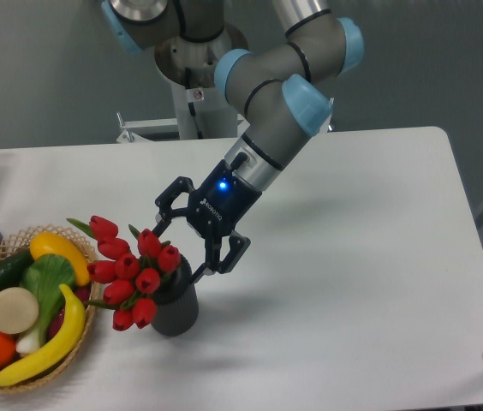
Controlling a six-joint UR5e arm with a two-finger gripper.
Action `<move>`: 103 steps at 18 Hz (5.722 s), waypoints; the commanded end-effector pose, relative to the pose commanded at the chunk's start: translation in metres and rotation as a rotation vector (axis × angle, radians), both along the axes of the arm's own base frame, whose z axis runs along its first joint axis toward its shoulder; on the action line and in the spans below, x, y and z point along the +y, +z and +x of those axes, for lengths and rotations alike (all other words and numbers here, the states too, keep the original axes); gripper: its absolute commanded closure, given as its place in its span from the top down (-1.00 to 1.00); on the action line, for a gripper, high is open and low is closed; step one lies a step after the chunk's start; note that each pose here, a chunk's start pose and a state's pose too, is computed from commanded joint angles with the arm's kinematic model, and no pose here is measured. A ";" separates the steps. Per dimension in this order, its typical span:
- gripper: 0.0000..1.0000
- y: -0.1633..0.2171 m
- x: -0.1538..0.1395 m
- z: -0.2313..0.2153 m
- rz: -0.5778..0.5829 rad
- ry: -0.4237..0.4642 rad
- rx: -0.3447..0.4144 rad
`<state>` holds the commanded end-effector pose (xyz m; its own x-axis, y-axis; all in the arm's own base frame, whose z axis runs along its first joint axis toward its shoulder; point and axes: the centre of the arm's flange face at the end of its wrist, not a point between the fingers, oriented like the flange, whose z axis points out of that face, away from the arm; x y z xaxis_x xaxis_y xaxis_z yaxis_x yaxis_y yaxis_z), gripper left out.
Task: Pick up the flowers from the vase
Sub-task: 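Close the gripper around the tulip stems above the vase rim, then lift the gripped tulips straight up out of the grey vase, then carry the tulip bunch up and away from the vase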
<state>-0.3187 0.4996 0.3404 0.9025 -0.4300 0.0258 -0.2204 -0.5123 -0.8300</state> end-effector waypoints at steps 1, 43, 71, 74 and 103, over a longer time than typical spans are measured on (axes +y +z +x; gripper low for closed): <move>1.00 -0.002 0.000 0.004 -0.004 -0.004 -0.003; -0.02 -0.006 0.025 0.012 0.017 -0.058 0.020; -0.14 0.082 0.010 0.003 0.114 0.045 -0.063; -0.14 0.097 0.013 0.000 0.118 0.064 -0.073; -0.13 0.221 -0.078 -0.122 0.225 0.370 -0.010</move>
